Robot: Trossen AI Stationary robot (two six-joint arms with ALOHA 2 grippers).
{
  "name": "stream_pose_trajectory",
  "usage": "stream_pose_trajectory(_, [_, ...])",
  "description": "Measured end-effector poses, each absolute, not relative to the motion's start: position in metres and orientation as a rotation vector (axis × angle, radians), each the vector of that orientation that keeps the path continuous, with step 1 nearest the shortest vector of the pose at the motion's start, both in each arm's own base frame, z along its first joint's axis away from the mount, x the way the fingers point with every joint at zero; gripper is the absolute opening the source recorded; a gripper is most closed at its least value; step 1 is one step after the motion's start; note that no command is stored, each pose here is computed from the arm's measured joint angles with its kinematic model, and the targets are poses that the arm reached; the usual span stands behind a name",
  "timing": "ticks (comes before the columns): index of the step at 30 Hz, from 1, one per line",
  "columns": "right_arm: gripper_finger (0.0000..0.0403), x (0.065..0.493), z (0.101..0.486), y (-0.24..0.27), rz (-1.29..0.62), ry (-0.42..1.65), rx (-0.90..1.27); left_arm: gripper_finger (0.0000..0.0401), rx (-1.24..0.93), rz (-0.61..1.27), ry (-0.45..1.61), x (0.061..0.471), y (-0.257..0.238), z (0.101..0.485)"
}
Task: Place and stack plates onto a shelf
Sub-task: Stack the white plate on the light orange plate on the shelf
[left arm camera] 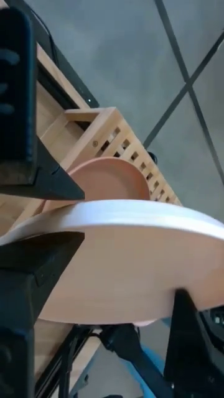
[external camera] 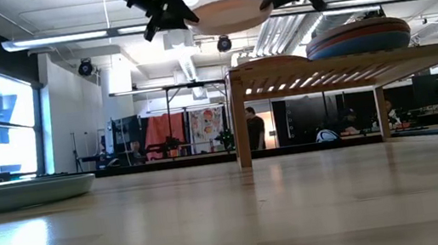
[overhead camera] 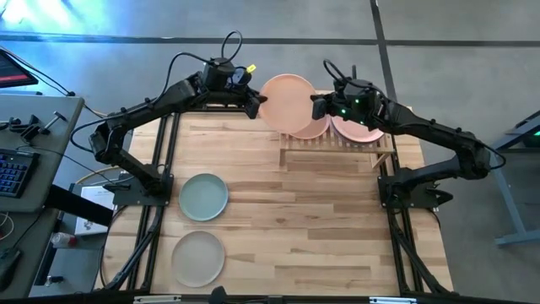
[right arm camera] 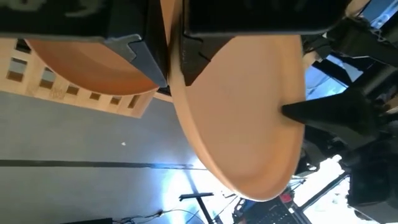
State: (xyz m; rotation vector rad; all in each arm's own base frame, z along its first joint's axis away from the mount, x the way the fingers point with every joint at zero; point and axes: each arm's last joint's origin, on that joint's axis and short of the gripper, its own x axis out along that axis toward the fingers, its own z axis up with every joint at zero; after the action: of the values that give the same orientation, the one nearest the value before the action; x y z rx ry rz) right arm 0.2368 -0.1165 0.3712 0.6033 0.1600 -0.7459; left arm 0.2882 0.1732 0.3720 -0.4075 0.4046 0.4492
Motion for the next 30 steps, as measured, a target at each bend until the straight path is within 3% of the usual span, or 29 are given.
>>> stream_pose_trajectory(9, [0.0001,0.232,0.368,-0.121,-0.785,0.187,0.618,0.0123,-0.418,0.457,0.347,0.285,0.175,0.380])
stream_pose_trajectory(20, [0.0001,0.208,0.369,-0.148,-0.876,0.201,0.605,0.0122,-0.390,0.483,0.300,0.267,0.173,0.396])
stream_pose_trajectory(30, [0.0001,0.188,0.356,-0.192,-0.781,0.257,0.708,0.0122,-0.386,0.478,0.290,0.266,0.172,0.398])
